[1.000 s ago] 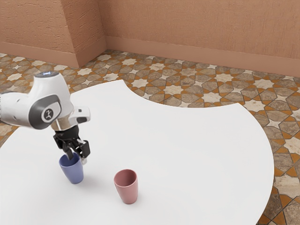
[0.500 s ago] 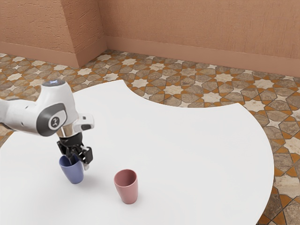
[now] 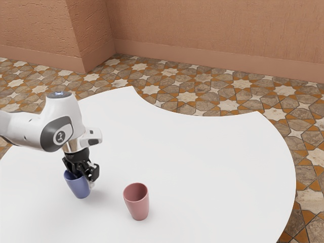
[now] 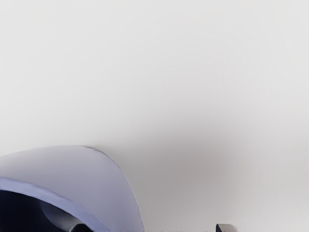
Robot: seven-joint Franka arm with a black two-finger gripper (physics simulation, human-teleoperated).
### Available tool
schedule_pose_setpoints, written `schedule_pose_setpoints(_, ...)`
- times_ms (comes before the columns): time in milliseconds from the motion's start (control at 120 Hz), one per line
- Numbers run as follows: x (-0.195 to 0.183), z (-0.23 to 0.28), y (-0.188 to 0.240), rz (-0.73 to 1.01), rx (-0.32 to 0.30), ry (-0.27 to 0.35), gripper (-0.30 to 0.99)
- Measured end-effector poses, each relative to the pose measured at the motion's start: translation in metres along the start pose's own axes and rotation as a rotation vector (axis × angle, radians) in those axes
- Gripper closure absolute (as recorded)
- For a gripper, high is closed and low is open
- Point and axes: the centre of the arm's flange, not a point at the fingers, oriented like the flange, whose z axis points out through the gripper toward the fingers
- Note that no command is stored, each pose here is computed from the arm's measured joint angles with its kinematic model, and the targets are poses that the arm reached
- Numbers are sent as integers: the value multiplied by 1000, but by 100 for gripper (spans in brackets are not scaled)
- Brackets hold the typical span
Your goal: Place the left cup onto the right cup
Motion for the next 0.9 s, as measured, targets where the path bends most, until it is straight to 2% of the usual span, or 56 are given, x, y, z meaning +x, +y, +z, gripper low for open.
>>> schedule_pose_setpoints(150, 0, 0, 0, 0, 0, 0, 63)
schedule_pose_setpoints(317, 0, 0, 0, 1, 1, 2, 73)
schedule_pose_setpoints(600, 0, -2, -1, -3, 5, 8, 78)
schedule_pose_setpoints(900, -2, -28, 1, -3, 0, 57, 78)
